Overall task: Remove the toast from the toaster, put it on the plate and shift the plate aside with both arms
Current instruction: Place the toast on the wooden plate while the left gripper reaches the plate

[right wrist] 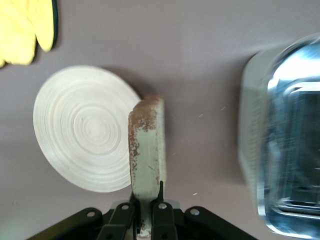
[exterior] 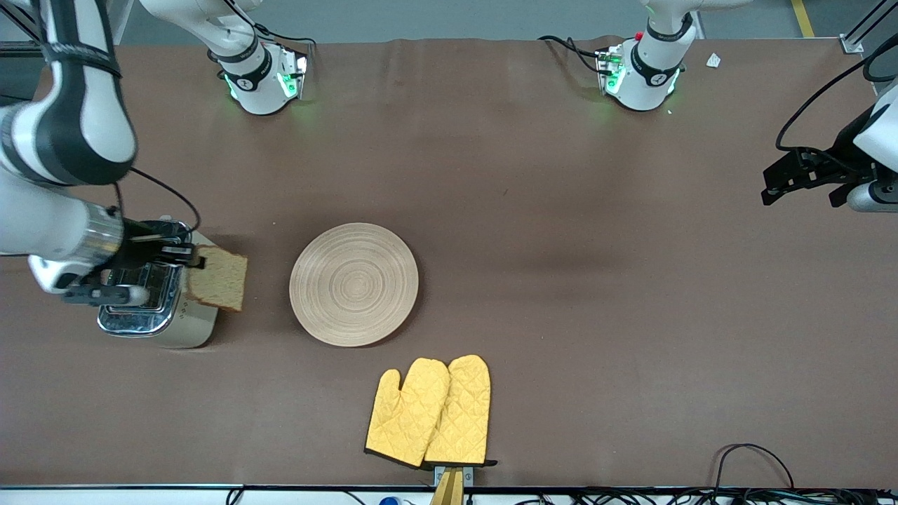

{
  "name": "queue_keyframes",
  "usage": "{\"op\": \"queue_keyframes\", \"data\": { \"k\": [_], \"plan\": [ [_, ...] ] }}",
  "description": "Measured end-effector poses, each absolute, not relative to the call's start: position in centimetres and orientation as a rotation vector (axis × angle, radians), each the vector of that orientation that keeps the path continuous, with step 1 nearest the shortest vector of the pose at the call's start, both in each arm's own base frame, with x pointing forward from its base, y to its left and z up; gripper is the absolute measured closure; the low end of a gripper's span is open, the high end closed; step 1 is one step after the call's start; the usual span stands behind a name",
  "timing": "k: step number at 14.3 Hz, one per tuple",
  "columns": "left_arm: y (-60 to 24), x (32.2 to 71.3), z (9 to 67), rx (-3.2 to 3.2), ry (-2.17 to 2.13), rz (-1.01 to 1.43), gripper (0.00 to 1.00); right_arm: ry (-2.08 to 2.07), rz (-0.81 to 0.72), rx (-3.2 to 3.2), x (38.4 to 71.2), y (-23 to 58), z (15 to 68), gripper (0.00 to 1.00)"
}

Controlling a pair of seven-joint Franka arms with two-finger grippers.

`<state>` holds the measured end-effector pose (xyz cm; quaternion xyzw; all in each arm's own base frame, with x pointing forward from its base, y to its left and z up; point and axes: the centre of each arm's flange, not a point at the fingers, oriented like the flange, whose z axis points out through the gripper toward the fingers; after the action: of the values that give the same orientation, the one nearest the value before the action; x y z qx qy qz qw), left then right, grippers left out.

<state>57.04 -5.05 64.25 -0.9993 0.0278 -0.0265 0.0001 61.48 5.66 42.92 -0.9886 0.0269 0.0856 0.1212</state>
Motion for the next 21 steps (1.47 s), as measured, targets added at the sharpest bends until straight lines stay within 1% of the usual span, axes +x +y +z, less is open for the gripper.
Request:
{"op": "queue_keyframes", "data": {
  "k": [2, 3, 4, 7, 9, 11, 13, 14, 17, 18, 20, 21],
  "plan": [
    [-5.1, 57.1, 63.7, -3.139, 0.088, -0.060, 0.00, 0.035, 0.346, -2.861, 59.9, 9.9, 39.0, 0.89],
    [-5.1, 57.2, 63.2, -3.139, 0.088, -0.041, 0.00, 0.041, 0.361, -2.842, 59.4, 12.5, 38.0, 0.89],
    [-5.1, 57.4, 62.6, -3.139, 0.088, -0.022, 0.00, 0.065, 0.357, -2.822, 59.0, 15.2, 37.6, 0.89],
    [-5.0, 58.3, 60.3, -3.156, 0.082, 0.043, 0.00, 0.111, 0.277, -2.805, 57.9, 23.4, 36.6, 0.89],
    [-4.7, 59.2, 58.1, -3.215, 0.054, 0.111, 0.00, 0.127, 0.219, -2.823, 56.8, 27.9, 34.3, 0.89],
    [-5.1, 60.5, 54.9, -3.308, 0.024, 0.212, 0.00, 0.144, 0.159, -2.846, 56.6, 28.7, 30.5, 0.89],
    [-6.2, 61.9, 51.1, -3.412, -0.006, 0.326, 0.00, 0.091, 0.156, -2.872, 57.1, 26.4, 27.4, 0.89],
    [-6.9, 62.6, 49.1, -3.459, -0.024, 0.375, 0.00, 0.052, 0.187, -2.875, 57.7, 23.9, 26.9, 0.83],
    [-10.3, 64.9, 42.6, -3.580, -0.082, 0.478, 0.00, 0.042, 0.353, -2.836, 58.9, 15.0, 26.4, 0.54],
    [-12.0, 65.4, 40.3, -3.615, -0.106, 0.512, 0.00, 0.048, 0.387, -2.821, 58.9, 13.5, 26.9, 0.41],
    [-16.1, 65.9, 36.0, -3.669, -0.167, 0.602, 0.00, 0.027, 0.405, -2.803, 58.6, 12.9, 29.8, 0.20],
    [-18.4, 65.8, 34.2, -3.690, -0.183, 0.638, 0.00, -0.011, 0.391, -2.815, 58.5, 13.0, 32.0, 0.11]
  ]
}}
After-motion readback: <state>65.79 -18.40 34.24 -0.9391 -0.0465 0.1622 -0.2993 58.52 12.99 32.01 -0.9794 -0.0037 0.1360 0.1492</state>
